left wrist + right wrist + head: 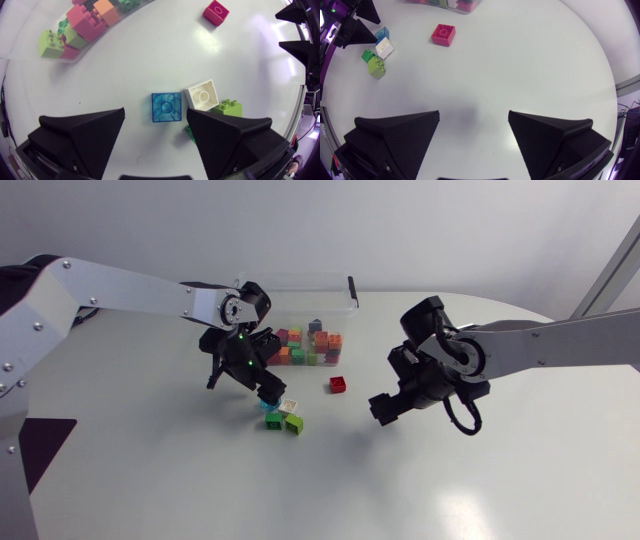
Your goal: Place the duplo bricks in the container
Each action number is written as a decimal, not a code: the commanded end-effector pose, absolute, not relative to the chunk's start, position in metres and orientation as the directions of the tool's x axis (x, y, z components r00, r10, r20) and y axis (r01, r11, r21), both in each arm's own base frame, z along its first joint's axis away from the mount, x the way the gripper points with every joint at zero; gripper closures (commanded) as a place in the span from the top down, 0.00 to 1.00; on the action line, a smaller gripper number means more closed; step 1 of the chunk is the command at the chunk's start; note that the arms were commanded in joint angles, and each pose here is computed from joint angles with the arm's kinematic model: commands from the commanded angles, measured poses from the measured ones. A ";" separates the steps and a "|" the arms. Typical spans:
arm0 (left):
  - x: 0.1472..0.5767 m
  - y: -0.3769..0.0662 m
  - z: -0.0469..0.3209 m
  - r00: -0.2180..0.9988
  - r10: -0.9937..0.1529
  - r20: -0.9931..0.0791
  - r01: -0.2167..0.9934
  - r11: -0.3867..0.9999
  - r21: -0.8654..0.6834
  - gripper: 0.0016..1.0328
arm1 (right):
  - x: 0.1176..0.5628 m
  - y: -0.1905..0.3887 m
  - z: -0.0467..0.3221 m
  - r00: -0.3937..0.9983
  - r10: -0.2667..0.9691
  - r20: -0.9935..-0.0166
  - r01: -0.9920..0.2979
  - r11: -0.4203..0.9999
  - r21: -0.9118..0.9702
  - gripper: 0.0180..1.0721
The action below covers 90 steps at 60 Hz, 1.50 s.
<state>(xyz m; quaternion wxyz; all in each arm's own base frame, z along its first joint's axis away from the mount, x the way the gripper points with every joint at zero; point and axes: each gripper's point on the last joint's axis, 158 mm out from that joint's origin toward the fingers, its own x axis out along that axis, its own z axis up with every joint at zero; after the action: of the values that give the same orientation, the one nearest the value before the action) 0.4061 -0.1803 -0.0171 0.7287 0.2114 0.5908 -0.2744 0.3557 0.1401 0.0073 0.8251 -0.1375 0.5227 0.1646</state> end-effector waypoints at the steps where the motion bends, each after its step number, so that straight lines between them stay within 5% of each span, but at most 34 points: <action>1: 0.395 -0.176 -0.038 0.104 -0.122 -0.987 0.653 0.757 -0.025 0.82 | 0.346 0.139 -0.008 0.366 0.109 -0.924 -0.430 0.901 -0.064 0.95; 22: 0.393 -0.180 -0.048 0.088 -0.118 -0.989 0.659 0.751 -0.031 0.78 | 0.343 0.140 -0.008 0.364 0.104 -0.926 -0.433 0.899 -0.069 0.95; 58: 0.380 -0.199 -0.055 0.067 -0.161 -0.985 0.676 0.733 -0.073 0.41 | 0.348 0.145 -0.002 0.384 0.106 -0.917 -0.439 0.895 -0.080 0.95; 68: 0.375 -0.196 -0.057 0.070 -0.127 -0.989 0.686 0.726 -0.044 0.37 | 0.358 0.152 0.002 0.404 0.123 -0.906 -0.443 0.893 -0.077 0.95; 90: 0.392 -0.194 0.013 0.224 -0.198 -0.954 0.672 0.741 0.004 0.36 | 0.393 0.195 0.014 0.439 0.162 -0.884 -0.447 0.893 -0.059 0.94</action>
<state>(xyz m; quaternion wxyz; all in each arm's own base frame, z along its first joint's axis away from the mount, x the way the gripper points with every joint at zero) 0.3850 -0.1970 -0.0179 0.7273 0.2237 0.5782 -0.2944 0.3806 0.1803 0.0112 0.8299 -0.1561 0.5029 0.1845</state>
